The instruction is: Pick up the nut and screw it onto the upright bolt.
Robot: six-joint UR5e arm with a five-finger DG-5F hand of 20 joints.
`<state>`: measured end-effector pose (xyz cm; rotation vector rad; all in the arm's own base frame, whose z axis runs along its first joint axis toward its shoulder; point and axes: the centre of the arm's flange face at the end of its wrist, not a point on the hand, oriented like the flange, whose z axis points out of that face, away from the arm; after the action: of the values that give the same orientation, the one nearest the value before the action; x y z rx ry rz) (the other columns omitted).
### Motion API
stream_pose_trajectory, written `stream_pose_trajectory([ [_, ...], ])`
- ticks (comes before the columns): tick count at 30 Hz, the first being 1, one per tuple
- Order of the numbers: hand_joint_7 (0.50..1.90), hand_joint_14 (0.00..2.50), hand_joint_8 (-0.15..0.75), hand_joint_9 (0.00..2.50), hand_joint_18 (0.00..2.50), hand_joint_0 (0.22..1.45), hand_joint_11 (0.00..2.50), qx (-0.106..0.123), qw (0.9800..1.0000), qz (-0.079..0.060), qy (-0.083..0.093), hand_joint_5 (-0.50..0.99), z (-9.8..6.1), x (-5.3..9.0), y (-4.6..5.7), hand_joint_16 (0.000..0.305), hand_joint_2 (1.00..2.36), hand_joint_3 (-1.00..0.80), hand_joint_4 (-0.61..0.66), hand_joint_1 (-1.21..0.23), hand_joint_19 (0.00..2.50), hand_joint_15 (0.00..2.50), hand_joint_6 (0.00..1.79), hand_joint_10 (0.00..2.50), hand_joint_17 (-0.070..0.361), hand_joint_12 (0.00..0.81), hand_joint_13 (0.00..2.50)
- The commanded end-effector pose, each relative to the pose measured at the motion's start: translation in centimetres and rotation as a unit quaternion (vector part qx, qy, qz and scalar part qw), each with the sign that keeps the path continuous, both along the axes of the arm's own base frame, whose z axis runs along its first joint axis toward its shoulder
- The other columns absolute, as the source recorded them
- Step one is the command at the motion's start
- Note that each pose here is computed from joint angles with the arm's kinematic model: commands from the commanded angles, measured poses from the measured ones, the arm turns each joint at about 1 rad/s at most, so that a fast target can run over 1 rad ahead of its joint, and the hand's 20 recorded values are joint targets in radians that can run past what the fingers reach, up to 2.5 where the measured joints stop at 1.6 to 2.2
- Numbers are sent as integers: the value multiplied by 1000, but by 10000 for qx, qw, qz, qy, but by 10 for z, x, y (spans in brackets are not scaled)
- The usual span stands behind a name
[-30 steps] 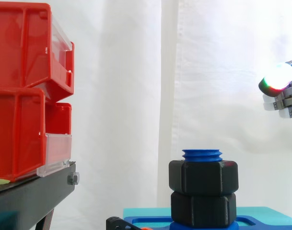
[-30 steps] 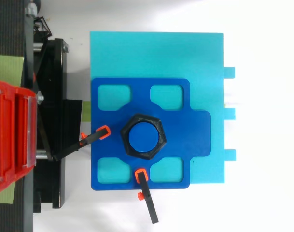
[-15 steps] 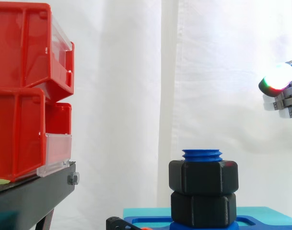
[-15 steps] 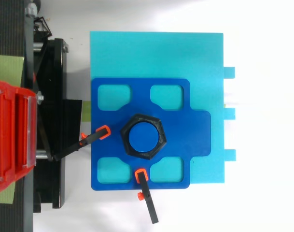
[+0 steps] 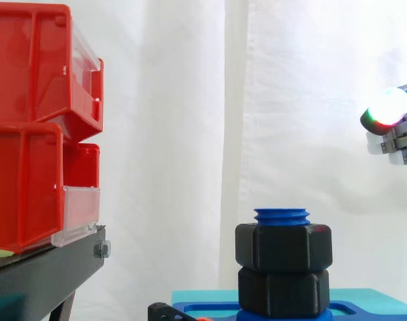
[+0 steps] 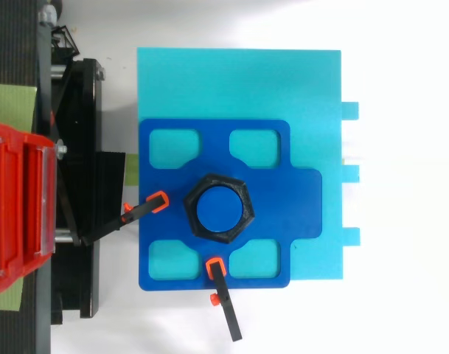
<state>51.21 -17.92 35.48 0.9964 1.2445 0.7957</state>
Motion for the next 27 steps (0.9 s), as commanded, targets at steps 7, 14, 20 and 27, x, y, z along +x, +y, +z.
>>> stream_pose_trajectory([
  [7,657,0,173,9,0,501,0,1,10000,1,6,-236,0,0,0,43,1000,-500,149,-478,0,0,501,0,98,318,0],
  [14,638,0,174,70,0,501,0,1,10000,1,6,-230,0,0,0,44,1000,-500,152,-506,0,0,501,0,98,319,0],
  [20,653,0,171,19,0,504,0,0,10000,1,-1,-233,0,0,0,43,1000,-500,144,-492,0,0,501,0,98,318,0],
  [27,668,0,171,21,0,507,0,1,10000,1,6,-233,0,0,0,43,1000,-500,154,-495,0,0,502,0,97,317,0],
])
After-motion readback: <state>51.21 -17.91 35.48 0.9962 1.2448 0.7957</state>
